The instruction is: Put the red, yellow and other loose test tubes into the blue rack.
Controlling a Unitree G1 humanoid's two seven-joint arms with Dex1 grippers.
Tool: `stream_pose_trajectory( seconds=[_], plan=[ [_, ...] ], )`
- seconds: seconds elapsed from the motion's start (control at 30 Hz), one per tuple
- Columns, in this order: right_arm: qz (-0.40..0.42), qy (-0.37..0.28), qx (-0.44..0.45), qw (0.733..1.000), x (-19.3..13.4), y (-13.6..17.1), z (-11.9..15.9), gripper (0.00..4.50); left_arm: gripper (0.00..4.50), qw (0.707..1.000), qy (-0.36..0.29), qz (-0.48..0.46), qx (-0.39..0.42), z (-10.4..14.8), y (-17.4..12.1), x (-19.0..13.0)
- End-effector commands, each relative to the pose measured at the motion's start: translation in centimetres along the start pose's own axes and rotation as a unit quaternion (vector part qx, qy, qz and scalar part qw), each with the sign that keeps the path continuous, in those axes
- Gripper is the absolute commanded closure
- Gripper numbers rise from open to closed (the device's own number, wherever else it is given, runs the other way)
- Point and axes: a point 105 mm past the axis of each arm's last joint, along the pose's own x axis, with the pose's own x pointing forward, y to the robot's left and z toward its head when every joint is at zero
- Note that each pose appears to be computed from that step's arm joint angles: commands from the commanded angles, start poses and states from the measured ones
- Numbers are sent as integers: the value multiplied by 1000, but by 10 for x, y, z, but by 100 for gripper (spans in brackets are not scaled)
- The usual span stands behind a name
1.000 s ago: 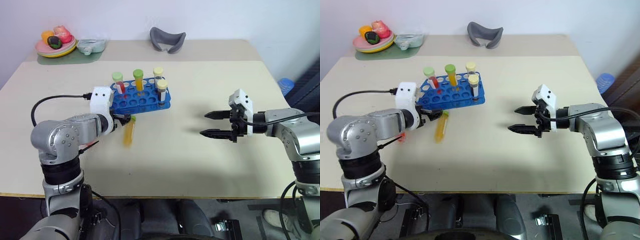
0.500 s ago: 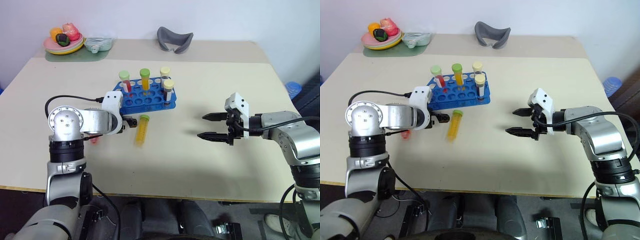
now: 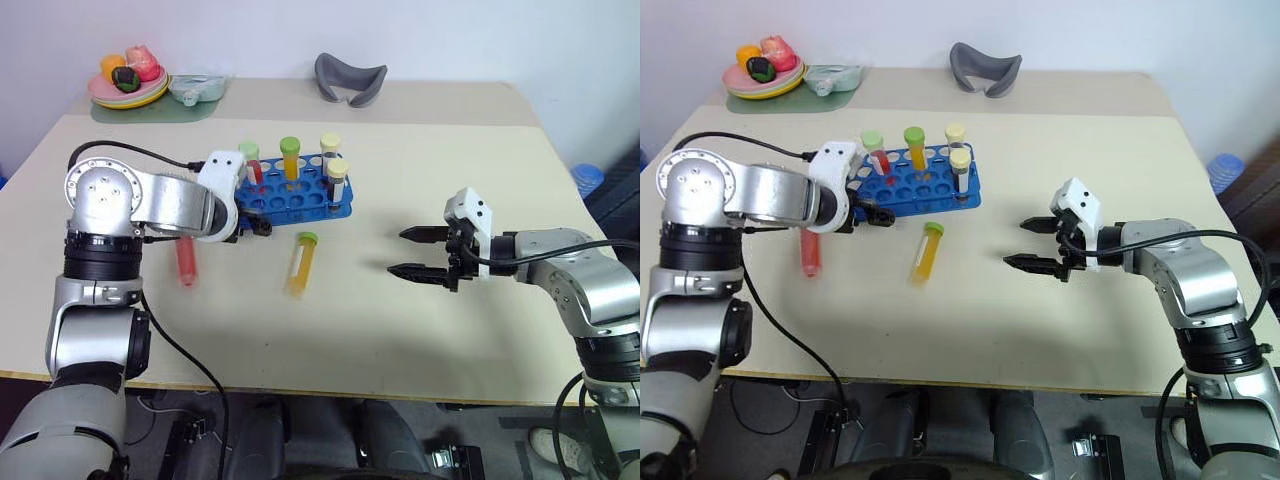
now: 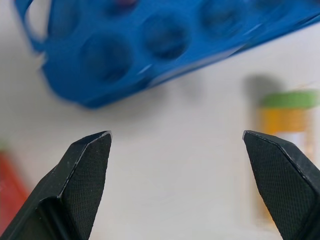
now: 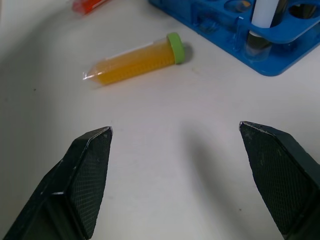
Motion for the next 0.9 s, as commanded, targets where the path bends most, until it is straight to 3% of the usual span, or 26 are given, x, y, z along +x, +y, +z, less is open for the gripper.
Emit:
stream_pose_trajectory(
  seconds=[0.03, 0.3, 0.5, 0.7, 0.9],
  plan=[
    [-3, -22, -5, 1000, -1, 4, 13, 36, 17, 999, -5, -40, -9, 8, -13, -9],
    [-10, -16, -2, 1000, 8, 12, 14, 36, 17, 994, 60, -96, 7, -6, -34, 2],
    [-17, -24, -4, 1000, 10, 13, 17, 36, 17, 985, 108, -132, 17, 1, -57, 8],
    [-23, -28, -1, 999, 11, 15, 17, 36, 17, 980, 158, -106, 52, 2, -60, 13],
    [-33, -34, 6, 999, 11, 16, 17, 36, 17, 979, 191, -71, 22, 11, -70, 28]
  ],
)
